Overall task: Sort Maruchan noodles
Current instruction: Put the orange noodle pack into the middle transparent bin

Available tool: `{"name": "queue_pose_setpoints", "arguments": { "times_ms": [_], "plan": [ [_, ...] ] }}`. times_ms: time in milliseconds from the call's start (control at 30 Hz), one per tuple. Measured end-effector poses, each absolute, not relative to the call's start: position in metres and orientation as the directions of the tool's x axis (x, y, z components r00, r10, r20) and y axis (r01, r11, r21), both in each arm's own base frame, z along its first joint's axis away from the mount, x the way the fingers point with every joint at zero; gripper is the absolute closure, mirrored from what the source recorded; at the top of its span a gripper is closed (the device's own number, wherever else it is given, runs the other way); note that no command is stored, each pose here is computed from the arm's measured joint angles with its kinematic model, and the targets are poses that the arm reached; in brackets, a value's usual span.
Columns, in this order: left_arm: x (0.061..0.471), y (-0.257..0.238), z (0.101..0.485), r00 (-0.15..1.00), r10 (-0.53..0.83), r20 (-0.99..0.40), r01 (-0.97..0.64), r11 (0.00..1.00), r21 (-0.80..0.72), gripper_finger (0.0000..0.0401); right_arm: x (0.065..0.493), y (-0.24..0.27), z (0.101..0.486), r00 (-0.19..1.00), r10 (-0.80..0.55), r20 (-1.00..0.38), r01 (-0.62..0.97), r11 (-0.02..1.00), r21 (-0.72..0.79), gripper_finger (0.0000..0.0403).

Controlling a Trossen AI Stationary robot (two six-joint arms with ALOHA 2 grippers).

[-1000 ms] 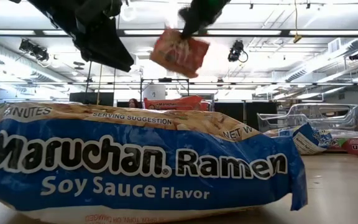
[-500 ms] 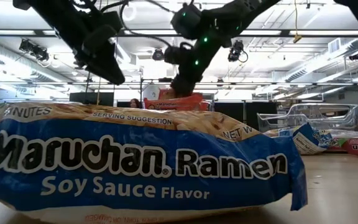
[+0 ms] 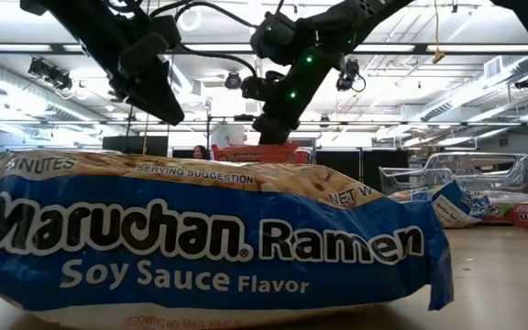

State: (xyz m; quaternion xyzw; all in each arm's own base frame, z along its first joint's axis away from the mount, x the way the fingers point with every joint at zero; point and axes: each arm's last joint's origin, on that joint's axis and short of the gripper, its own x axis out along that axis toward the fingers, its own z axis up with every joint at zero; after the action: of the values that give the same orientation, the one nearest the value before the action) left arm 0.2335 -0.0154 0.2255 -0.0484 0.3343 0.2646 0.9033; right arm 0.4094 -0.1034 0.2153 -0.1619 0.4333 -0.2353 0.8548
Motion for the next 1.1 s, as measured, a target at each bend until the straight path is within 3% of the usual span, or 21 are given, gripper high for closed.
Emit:
{"name": "queue_pose_setpoints", "arguments": {
  "times_ms": [567,800,1100],
  "plan": [
    [0.234,-0.016,0.225,0.647,0.415,-0.640,-0.490,0.869,0.068,0.0209,0.405,-0.110,0.212,0.588,-0.270,-0.763,0.218,0.961,-0.172,0.0366],
    [0.234,-0.016,0.225,0.647,0.415,-0.640,-0.489,0.869,0.069,0.0209,0.404,-0.112,0.211,0.593,-0.248,-0.766,0.218,0.965,-0.144,0.0358],
    [0.234,-0.017,0.226,0.649,0.412,-0.640,-0.455,0.884,0.108,0.0209,0.400,-0.111,0.221,0.602,-0.257,-0.756,0.232,0.962,-0.142,0.0297]
  ]
}}
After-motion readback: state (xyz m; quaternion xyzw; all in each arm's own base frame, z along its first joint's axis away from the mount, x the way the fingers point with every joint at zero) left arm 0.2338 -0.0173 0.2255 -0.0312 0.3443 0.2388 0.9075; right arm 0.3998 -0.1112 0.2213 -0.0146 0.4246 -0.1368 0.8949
